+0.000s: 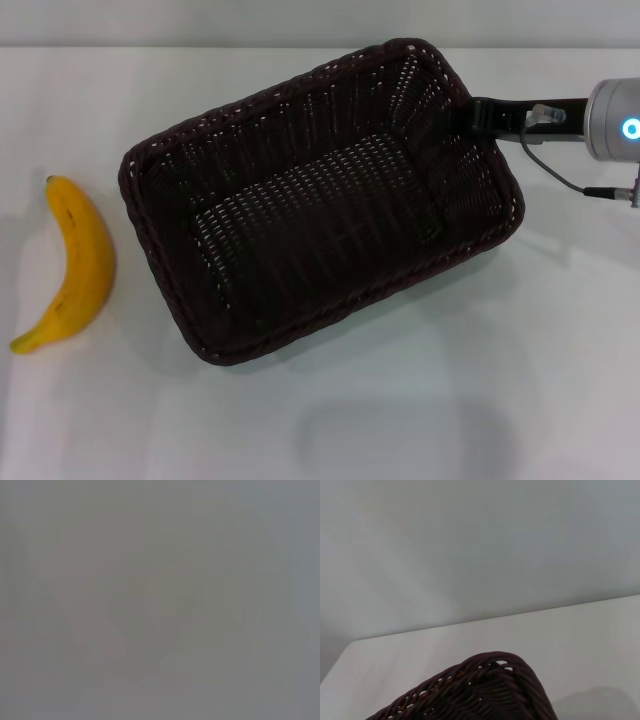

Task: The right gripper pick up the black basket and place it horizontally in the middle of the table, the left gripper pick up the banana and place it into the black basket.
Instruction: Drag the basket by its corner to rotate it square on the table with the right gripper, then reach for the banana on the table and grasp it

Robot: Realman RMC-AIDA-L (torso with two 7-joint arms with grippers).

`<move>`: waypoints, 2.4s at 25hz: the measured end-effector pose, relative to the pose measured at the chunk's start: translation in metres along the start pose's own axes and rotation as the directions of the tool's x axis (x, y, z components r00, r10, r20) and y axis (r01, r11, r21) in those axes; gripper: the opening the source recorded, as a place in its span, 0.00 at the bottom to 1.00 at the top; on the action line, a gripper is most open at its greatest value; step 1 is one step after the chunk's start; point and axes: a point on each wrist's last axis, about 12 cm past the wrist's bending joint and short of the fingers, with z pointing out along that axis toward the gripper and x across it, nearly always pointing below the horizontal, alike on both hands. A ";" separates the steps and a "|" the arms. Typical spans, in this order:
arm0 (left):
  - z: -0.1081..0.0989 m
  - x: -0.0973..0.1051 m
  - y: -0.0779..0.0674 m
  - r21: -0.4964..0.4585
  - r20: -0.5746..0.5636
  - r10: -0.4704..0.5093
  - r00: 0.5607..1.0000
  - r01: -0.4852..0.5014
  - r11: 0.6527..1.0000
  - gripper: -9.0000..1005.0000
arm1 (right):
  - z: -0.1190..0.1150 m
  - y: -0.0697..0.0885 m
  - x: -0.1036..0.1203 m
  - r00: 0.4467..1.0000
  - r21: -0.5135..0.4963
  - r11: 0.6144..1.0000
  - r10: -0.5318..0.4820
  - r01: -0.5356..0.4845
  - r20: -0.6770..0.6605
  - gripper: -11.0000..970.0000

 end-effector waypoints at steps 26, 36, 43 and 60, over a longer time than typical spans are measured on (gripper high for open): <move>0.004 0.002 0.001 -0.002 -0.024 -0.004 1.000 0.004 1.000 0.87 | -0.011 -0.003 0.000 0.996 0.030 0.998 -0.048 0.046 0.069 0.41; 0.008 0.001 0.003 0.021 -0.046 -0.013 0.999 0.014 1.000 0.87 | -0.008 0.001 0.000 0.981 0.044 0.984 -0.177 0.174 0.084 0.45; 0.007 0.003 0.004 0.017 -0.054 -0.007 0.998 0.008 1.000 0.87 | -0.014 -0.013 -0.008 0.918 0.162 0.932 -0.351 0.325 0.182 0.58; 0.008 -0.002 -0.003 0.054 -0.021 0.040 0.999 -0.039 0.998 0.87 | -0.043 -0.073 -0.019 0.689 0.686 0.665 -0.645 0.295 0.330 0.88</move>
